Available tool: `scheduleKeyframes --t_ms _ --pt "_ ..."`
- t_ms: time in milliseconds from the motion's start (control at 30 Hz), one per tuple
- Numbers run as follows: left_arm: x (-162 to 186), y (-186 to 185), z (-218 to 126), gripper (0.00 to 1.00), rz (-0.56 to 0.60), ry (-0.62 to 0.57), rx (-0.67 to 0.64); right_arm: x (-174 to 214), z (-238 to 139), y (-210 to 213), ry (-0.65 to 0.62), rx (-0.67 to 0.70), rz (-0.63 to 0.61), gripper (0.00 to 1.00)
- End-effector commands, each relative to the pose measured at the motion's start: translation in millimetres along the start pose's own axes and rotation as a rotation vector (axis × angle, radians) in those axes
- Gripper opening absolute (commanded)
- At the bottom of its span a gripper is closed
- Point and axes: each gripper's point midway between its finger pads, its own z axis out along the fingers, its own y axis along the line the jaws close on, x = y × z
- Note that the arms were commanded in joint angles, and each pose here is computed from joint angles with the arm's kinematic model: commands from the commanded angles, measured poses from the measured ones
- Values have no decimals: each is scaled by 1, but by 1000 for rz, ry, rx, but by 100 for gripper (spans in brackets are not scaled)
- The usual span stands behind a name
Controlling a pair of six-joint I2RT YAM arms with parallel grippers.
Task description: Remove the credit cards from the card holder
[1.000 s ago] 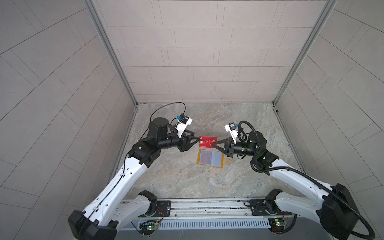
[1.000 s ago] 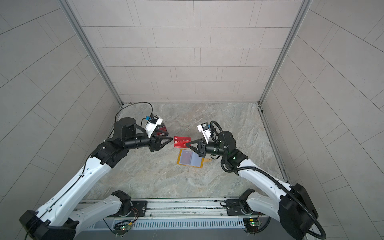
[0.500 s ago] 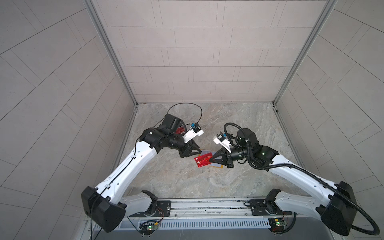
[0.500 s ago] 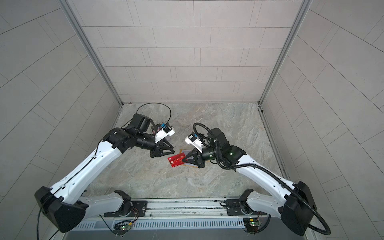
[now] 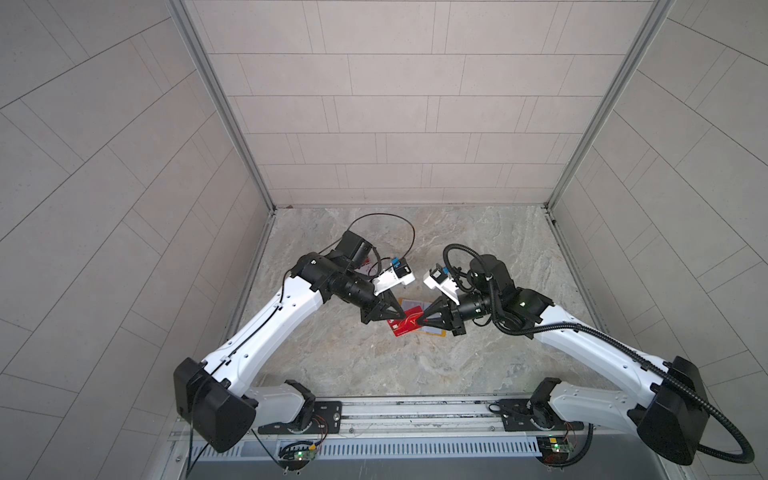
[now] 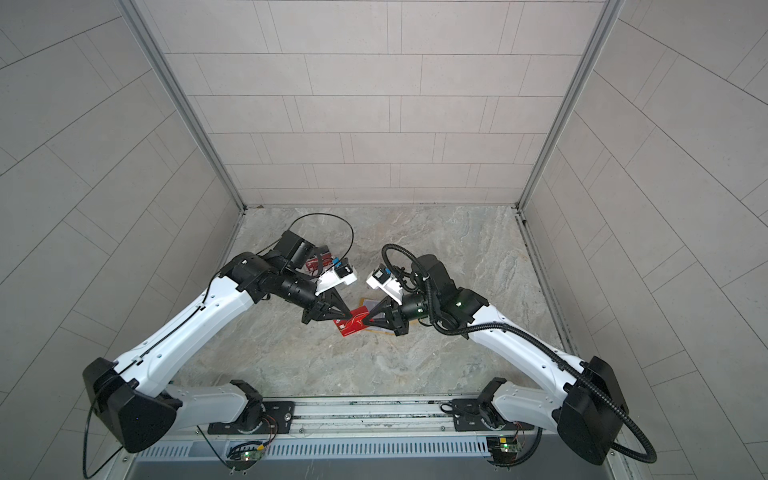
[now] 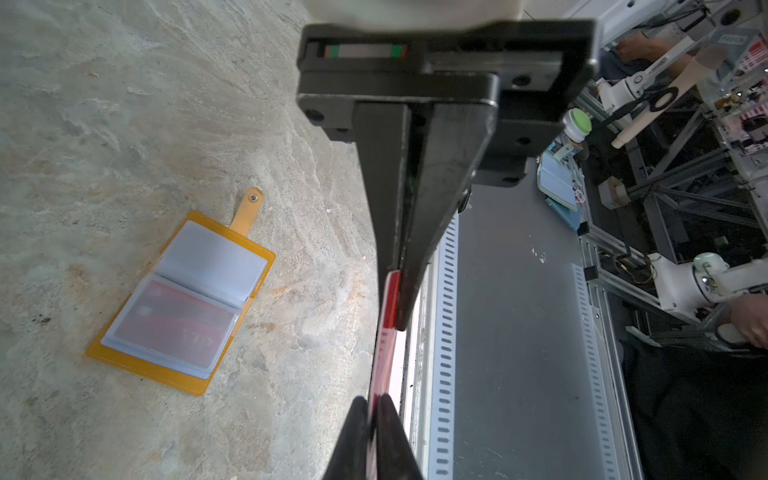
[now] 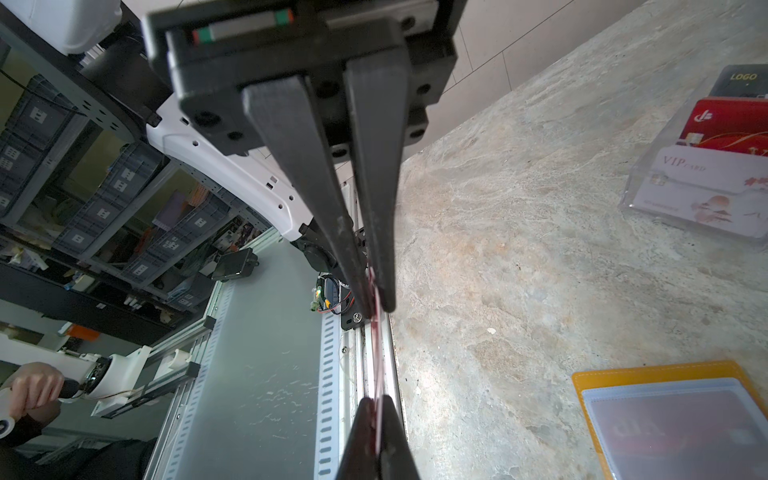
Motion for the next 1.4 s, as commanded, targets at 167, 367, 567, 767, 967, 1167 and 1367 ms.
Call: scheduleKeyframes --t_ms 167,367,567,767,967,1167,1367 --pt "-4 -9 -2 0 35 -3 39 -10 -1 8 -11 -18 -64 2" --pt "0 11 -2 0 42 24 -43 4 -11 -16 36 171 -64 51" --pt "-7 69 -25 0 17 17 -283 20 -31 -37 78 368 -40 62" --pt "1 138 -77 0 19 65 -575 25 -47 -61 80 536 -16 65" --pt "18 184 -96 0 60 208 -602 29 -41 -67 113 529 -2 63" --pt "34 242 -106 0 66 292 -669 31 -42 -69 128 540 -10 63" --pt "43 276 -101 0 87 310 -654 34 -42 -71 125 544 -15 63"
